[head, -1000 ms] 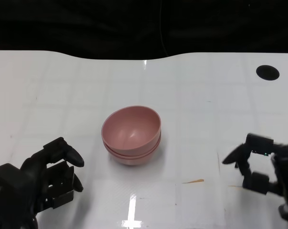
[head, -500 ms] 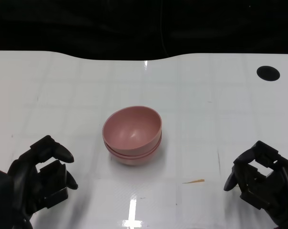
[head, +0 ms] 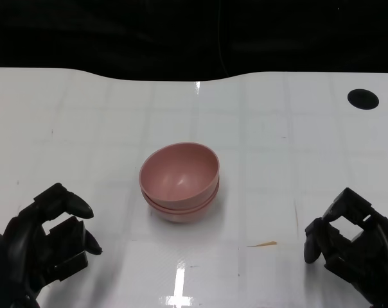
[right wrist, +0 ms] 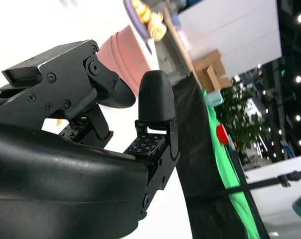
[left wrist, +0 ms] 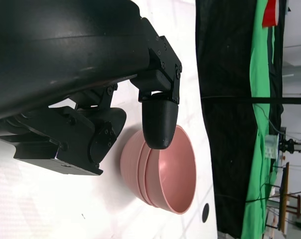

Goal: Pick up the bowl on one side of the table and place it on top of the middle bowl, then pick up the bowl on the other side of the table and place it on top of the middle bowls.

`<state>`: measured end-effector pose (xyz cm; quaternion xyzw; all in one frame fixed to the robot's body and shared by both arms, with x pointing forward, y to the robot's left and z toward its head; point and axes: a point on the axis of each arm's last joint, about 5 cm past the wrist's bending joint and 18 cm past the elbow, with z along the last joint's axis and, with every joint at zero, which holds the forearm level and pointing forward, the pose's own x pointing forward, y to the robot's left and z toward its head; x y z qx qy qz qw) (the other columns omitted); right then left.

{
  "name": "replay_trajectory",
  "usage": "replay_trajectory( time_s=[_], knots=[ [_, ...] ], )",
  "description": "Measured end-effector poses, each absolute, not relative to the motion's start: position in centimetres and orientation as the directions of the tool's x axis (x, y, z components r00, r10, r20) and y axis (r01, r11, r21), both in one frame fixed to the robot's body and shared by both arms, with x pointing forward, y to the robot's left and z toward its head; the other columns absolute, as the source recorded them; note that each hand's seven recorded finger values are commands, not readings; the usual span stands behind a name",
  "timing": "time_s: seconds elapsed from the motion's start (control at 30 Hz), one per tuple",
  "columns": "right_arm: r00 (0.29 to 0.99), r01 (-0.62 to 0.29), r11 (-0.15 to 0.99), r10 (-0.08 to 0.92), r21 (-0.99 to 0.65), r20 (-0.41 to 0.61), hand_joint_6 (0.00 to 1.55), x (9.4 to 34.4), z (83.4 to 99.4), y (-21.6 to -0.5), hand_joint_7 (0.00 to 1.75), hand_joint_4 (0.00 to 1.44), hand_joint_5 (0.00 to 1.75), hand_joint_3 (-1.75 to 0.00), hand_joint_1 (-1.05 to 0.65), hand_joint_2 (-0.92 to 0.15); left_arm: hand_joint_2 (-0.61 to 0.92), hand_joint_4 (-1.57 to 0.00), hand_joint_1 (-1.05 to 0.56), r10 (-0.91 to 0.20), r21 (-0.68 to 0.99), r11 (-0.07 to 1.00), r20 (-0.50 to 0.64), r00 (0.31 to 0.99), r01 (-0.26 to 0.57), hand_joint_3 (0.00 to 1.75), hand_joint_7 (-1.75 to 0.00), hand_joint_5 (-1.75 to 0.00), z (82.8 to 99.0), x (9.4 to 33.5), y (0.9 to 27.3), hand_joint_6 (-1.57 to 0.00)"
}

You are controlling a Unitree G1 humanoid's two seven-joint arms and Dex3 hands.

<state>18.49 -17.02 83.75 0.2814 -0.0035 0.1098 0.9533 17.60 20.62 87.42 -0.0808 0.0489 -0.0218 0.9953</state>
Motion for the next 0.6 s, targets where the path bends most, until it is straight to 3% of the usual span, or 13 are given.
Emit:
replay_trajectory(
  time_s=[0.6],
  knots=[
    [0.973, -0.225, 0.803, 0.216, 0.552, 0.083, 0.69, 18.36, 83.69, -16.91, 1.59, 0.87, 1.75, -1.18, -0.02, -0.59, 0.85, -0.71, 0.23, -0.061, -0.213, 0.976, -0.105, 0.993, 0.037, 1.13, -1.75, -1.75, 87.48, 17.62, 20.54, -0.54]
  ],
)
